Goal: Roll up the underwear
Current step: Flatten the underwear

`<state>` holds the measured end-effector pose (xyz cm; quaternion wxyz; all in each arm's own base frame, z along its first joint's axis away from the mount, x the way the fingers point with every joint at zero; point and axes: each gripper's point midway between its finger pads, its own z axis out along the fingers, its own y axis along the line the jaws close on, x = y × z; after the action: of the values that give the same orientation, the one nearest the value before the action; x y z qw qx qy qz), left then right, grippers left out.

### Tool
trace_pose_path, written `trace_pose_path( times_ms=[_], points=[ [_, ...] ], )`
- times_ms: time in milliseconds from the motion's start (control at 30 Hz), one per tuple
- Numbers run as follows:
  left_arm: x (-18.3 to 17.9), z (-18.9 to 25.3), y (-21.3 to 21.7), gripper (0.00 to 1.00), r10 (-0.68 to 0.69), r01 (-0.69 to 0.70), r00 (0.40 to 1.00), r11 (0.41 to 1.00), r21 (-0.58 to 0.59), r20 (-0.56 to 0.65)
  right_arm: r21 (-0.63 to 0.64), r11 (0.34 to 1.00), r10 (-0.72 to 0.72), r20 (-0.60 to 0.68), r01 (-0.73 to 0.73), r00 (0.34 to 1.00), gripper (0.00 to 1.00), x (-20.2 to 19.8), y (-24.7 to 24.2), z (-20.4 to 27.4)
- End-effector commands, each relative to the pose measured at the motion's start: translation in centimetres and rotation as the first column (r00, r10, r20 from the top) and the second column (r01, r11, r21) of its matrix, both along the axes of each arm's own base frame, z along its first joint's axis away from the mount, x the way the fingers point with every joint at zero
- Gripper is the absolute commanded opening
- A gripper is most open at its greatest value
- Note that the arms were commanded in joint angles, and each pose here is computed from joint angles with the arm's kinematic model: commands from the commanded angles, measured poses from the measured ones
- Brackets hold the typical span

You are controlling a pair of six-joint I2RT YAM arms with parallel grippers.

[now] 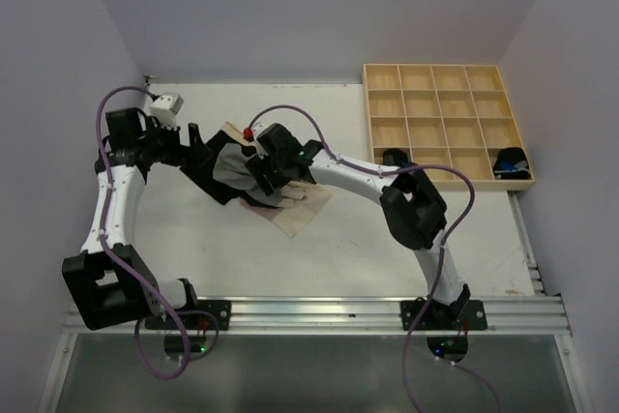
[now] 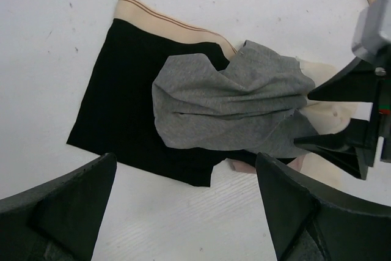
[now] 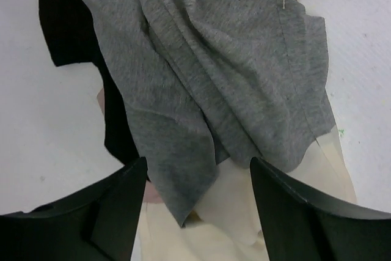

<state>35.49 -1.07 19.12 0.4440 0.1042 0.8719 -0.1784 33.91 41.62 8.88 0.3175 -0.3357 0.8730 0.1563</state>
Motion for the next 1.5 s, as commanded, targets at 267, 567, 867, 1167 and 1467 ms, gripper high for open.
trace_pose_path(
  times_ms=[267, 567, 867, 1167, 1467],
  points=[
    [-0.7, 0.2, -0.2, 1.00, -0.086, 0.086, 0.996, 0.996, -0.001, 0.022, -0.003, 0.999, 0.048, 0.057, -0.048, 0.997, 0.19, 2.0, 2.6, 0.3],
    [-0.4, -0.3, -0.3, 0.99, -0.157, 0.152, 0.984, 0.986, 0.067, 0.083, 0.196, 0.980, -0.019, 0.207, -0.022, 0.978, 0.00, 0.2, -0.3, 15.1],
    [0.1, -4.2, -4.0, 0.96, -0.231, 0.220, 0.972, 0.961, 0.166, 0.051, 0.347, 0.937, -0.177, 0.382, 0.037, 0.907, 0.00, -2.4, -7.3, 28.8],
    [2.2, -10.2, -10.1, 0.89, -0.285, 0.298, 0.954, 0.927, 0.227, -0.089, 0.400, 0.913, -0.267, 0.452, 0.074, 0.851, 0.00, -5.1, -13.2, 34.6],
    [3.0, -18.4, -10.6, 0.63, -0.153, 0.264, 0.947, 0.871, 0.415, -0.282, 0.368, 0.927, -0.243, 0.431, 0.077, 0.869, 0.00, -5.7, -13.6, 32.9]
  ],
)
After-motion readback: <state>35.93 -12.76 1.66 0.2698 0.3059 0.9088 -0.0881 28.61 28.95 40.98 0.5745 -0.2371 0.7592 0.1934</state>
